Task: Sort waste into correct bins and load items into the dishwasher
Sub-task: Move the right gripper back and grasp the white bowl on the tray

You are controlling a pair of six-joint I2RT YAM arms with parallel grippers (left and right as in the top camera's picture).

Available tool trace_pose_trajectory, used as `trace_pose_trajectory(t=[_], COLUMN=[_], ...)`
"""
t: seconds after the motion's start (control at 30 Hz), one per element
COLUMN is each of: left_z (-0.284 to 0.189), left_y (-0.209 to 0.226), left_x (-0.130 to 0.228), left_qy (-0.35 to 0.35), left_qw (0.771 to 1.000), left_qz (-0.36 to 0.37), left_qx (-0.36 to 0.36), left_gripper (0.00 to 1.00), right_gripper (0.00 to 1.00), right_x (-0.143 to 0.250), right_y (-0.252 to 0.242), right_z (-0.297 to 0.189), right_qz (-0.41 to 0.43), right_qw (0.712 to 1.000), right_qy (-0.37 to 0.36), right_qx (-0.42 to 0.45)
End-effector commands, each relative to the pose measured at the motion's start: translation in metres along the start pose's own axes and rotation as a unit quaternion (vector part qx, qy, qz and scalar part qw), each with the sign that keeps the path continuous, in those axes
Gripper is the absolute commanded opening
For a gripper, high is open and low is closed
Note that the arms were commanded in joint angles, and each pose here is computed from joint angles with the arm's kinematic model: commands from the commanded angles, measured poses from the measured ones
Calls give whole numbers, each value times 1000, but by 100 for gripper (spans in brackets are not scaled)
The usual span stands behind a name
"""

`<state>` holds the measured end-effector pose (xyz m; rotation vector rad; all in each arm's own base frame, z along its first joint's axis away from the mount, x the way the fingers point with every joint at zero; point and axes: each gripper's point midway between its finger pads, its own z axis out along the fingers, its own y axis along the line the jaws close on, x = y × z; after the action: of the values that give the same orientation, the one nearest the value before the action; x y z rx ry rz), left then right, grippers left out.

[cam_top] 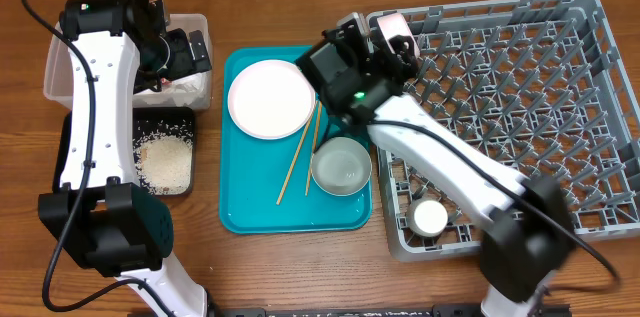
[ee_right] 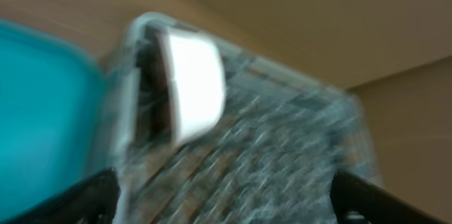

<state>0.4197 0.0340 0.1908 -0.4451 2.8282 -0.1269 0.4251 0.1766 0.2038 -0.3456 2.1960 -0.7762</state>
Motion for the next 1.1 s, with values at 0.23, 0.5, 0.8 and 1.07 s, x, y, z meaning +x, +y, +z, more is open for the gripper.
trace_pose_trajectory(t=[0.23, 0.5, 0.8, 1.07], left_z=[-5, -5, -5, -5], left_y=[-2, -2, -2, -2], left_x=[-5, -5, -5, -5], left_qy=[-11, -11, -11, -11], left_qw=[1000, 1000, 1000, 1000], left_qz=[-2, -2, -2, -2], left_qx=[4, 4, 4, 4], left_gripper=[100, 100, 100, 100], right_gripper=[79, 68, 59, 53], right_x=[59, 110, 125, 114], right_y=[116, 176, 210, 230], right_z=[-119, -118, -101, -120], right_qz=[322, 317, 265, 199], right_qw=[829, 820, 794, 770], right_qy=[272, 325, 374, 346], right_qx=[-367, -350, -400, -499])
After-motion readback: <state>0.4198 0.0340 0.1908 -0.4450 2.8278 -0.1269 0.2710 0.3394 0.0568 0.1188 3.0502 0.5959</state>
